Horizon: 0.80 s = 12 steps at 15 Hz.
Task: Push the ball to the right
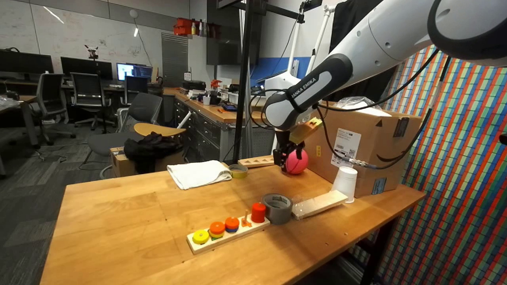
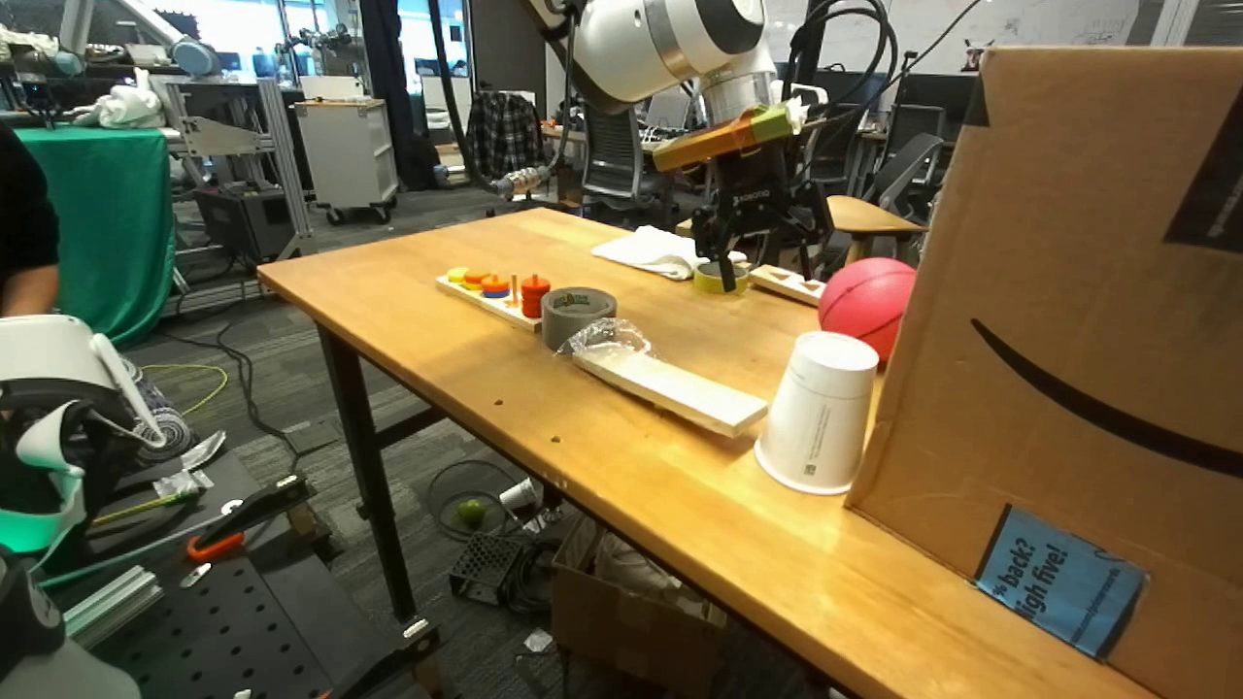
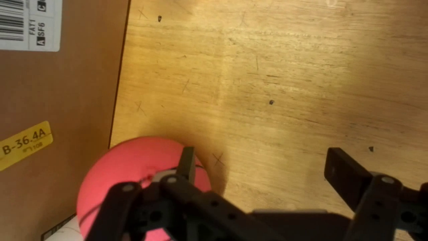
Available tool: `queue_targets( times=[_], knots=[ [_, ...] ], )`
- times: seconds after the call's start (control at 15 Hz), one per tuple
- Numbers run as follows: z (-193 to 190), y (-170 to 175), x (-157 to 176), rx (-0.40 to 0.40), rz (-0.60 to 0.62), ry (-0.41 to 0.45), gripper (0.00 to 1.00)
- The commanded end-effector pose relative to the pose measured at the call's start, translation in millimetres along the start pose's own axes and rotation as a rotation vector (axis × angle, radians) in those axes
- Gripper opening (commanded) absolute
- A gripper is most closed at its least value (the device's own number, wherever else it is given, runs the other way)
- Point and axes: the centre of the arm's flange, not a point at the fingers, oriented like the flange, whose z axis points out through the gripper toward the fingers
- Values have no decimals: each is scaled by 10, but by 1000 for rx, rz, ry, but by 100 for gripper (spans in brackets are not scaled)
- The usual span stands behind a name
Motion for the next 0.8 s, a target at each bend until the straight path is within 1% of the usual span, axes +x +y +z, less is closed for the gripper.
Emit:
queue_targets(
  times=[0.0,0.13,0.2,0.27,0.4,0.73],
  knots=[
    [-160,-78,-110,-5,-3,5,100],
    [-204,-212,-109,41,9,17,100],
    [-274,-306,-115,91,13,38,100],
    [-84,-191,-2,40,-4,7,100],
    [-157,-307,3,70,-4,17,100],
    [-180,-320,-15,75,-3,19,100]
  ],
)
